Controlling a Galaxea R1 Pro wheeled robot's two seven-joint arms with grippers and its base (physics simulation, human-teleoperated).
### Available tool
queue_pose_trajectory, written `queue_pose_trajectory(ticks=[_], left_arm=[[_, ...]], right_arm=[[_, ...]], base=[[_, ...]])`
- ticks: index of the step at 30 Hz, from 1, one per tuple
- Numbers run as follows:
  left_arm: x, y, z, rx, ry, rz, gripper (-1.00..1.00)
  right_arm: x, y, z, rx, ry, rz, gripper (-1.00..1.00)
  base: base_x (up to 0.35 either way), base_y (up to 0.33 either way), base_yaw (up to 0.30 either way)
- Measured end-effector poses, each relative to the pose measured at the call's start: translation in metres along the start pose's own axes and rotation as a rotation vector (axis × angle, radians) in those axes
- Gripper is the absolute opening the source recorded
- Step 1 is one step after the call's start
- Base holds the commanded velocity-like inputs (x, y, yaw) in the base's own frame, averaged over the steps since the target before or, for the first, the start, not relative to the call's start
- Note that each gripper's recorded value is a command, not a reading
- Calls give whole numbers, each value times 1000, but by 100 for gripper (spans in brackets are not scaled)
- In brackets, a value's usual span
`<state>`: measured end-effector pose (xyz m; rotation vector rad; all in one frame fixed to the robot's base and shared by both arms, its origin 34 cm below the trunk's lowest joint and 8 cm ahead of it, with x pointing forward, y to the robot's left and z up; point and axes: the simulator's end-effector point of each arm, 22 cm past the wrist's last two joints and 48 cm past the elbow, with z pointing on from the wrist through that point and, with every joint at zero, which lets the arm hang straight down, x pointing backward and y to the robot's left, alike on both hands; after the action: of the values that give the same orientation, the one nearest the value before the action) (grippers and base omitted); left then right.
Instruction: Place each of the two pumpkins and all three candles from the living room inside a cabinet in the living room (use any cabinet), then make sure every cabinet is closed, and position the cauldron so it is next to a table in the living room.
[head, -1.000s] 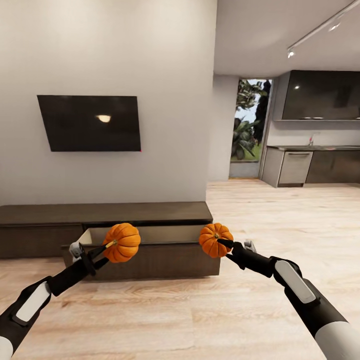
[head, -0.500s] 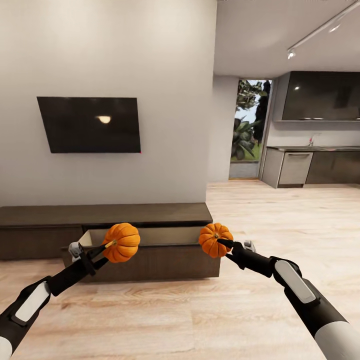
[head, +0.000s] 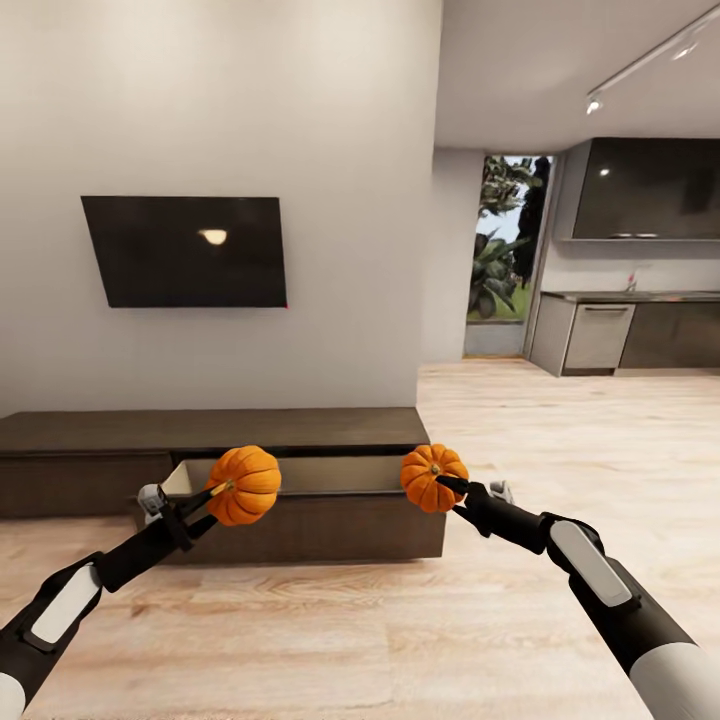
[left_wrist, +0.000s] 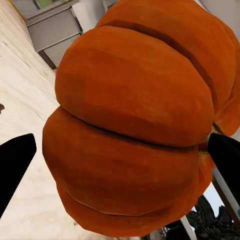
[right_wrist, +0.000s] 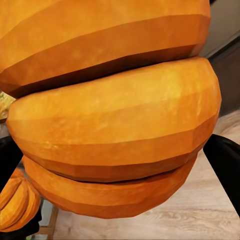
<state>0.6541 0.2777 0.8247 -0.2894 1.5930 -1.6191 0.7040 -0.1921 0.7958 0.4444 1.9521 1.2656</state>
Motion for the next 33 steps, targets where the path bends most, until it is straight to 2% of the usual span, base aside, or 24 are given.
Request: queue_pose_trajectory(ticks=[14,25,27,33], left_arm=[[-9,-12,9,-17,8,-16,-100],[-1,-23,22,-28,62,-20,-100],[4,-27,27,-25,85,-17,-100],[31,-63,55,28,205,43,-100]], right_arm=[[-12,12,0,15,7,15,-100],[-20,21,0,25,14,26,-100],[-21,23,0,28,15,27,-100],[-24,35,1,14,17,28,-100]], base=[[0,0,90],[0,0,-50],[0,0,-127],[0,0,-64]])
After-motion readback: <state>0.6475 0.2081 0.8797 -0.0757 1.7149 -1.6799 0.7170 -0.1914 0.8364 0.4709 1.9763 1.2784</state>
